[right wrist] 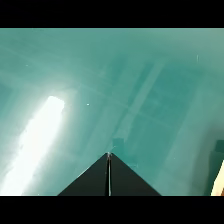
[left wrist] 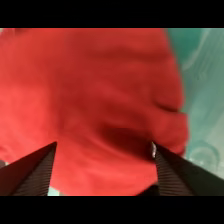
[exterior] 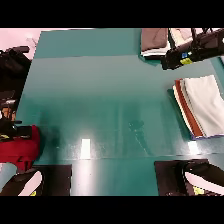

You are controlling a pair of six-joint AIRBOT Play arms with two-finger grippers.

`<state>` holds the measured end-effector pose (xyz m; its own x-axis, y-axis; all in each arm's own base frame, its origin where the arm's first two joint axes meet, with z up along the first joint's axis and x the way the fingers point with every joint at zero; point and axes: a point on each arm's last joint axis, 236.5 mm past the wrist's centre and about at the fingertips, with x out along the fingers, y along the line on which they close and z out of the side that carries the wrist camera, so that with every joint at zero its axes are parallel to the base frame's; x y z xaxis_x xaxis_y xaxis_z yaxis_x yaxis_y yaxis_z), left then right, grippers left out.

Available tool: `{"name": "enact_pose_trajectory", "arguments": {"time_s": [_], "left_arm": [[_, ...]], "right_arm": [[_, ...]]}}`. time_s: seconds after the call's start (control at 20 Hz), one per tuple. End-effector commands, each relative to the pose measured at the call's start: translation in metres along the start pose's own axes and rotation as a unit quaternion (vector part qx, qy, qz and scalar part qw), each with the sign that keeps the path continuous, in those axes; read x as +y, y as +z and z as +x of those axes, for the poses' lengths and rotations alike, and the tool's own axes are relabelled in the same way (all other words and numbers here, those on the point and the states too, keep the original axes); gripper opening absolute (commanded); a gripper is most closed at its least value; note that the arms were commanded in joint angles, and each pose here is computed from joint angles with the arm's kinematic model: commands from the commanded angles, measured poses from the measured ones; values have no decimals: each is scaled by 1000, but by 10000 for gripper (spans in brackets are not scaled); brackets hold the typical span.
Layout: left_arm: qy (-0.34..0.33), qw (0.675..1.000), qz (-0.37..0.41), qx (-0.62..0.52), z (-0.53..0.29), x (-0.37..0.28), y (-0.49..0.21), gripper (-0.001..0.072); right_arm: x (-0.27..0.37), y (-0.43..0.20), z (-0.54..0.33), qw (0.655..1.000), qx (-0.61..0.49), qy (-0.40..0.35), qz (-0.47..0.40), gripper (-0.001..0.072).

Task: Fold the shirts.

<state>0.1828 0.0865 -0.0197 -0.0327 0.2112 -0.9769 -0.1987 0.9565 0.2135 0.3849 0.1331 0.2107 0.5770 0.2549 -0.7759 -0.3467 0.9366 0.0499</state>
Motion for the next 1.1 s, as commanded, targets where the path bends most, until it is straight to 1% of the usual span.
{"name": "enact_pose_trajectory", "arguments": {"time_s": [0.0,0.05,0.1,0.2,0.3,0.45,0.6,0.65,0.7,0.8,0.9,0.95,1.05], "left_arm": [[5,1000,-15,19,17,1,-13,423],[5,1000,-15,18,15,2,-12,127],[4,1000,-18,7,8,2,-6,23],[-18,998,-32,-57,-30,1,22,21],[-37,982,-33,-180,-107,-1,60,20],[-82,936,2,-342,-240,-25,87,19],[-158,867,58,-468,-343,-71,89,18],[-172,854,81,-485,-361,-87,90,18],[-183,850,102,-484,-369,-104,92,18],[-199,850,157,-461,-371,-151,96,18],[-212,846,228,-434,-363,-217,102,18],[-227,836,269,-422,-359,-258,99,19],[-270,798,357,-405,-351,-348,80,21]], "right_arm": [[0,0,0,1000,0,0,0,18],[0,0,0,1000,0,0,0,18],[0,1,0,1000,-1,0,0,18],[0,5,-4,1000,-13,0,-1,18],[1,18,-19,999,-51,-2,-2,18],[2,48,-53,991,-137,-4,-4,18],[3,59,-80,984,-180,-6,-5,18],[0,61,-85,983,-185,-9,-2,18],[-4,65,-92,982,-187,-12,6,18],[-12,75,-108,981,-194,-21,13,18],[-20,89,-120,978,-208,-29,17,18],[-23,94,-124,977,-211,-32,18,18],[-23,99,-126,977,-208,-32,17,18]]}}
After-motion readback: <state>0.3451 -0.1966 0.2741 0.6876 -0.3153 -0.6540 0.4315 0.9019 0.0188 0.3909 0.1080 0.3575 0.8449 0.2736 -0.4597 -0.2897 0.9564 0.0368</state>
